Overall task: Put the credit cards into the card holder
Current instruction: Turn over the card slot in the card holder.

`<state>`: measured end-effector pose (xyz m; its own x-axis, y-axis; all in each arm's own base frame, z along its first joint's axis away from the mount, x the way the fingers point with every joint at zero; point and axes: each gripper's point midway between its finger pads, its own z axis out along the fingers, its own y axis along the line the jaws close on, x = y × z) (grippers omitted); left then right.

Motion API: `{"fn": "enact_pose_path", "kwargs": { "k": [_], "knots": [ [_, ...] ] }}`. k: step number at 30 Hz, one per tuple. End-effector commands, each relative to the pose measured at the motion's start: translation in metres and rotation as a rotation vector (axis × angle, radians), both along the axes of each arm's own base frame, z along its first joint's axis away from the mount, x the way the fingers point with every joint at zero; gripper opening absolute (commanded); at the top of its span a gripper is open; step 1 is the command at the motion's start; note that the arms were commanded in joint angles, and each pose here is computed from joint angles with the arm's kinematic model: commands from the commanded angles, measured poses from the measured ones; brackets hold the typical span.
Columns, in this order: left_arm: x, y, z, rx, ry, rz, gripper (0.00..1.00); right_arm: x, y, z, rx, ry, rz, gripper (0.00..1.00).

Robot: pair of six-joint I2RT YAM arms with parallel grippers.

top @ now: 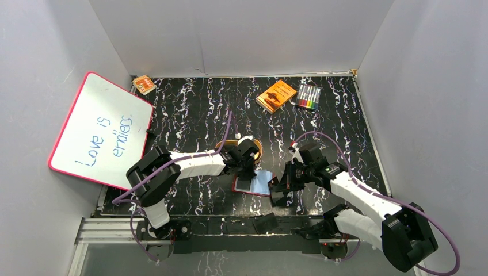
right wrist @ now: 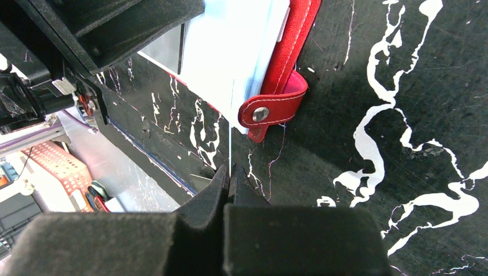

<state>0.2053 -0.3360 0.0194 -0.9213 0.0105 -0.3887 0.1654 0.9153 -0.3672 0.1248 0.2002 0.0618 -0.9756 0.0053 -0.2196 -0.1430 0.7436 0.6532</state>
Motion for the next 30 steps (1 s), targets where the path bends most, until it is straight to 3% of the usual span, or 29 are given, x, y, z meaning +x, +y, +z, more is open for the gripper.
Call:
{"fn": "enact_pose_path", "kwargs": {
  "k": [1,15,30],
  "knots": [
    [-0.022,0.031,-0.030,0.128,0.079,-0.005,0.00,0.000,0.004,0.004,0.023,-0.013,0.020,0.00],
    [-0.024,0.033,-0.033,0.131,0.084,-0.006,0.00,0.007,-0.002,0.008,0.001,-0.054,-0.038,0.00],
    [-0.023,0.027,-0.027,0.105,0.083,-0.008,0.00,0.015,0.022,0.011,0.084,-0.029,0.056,0.00]
  ]
}}
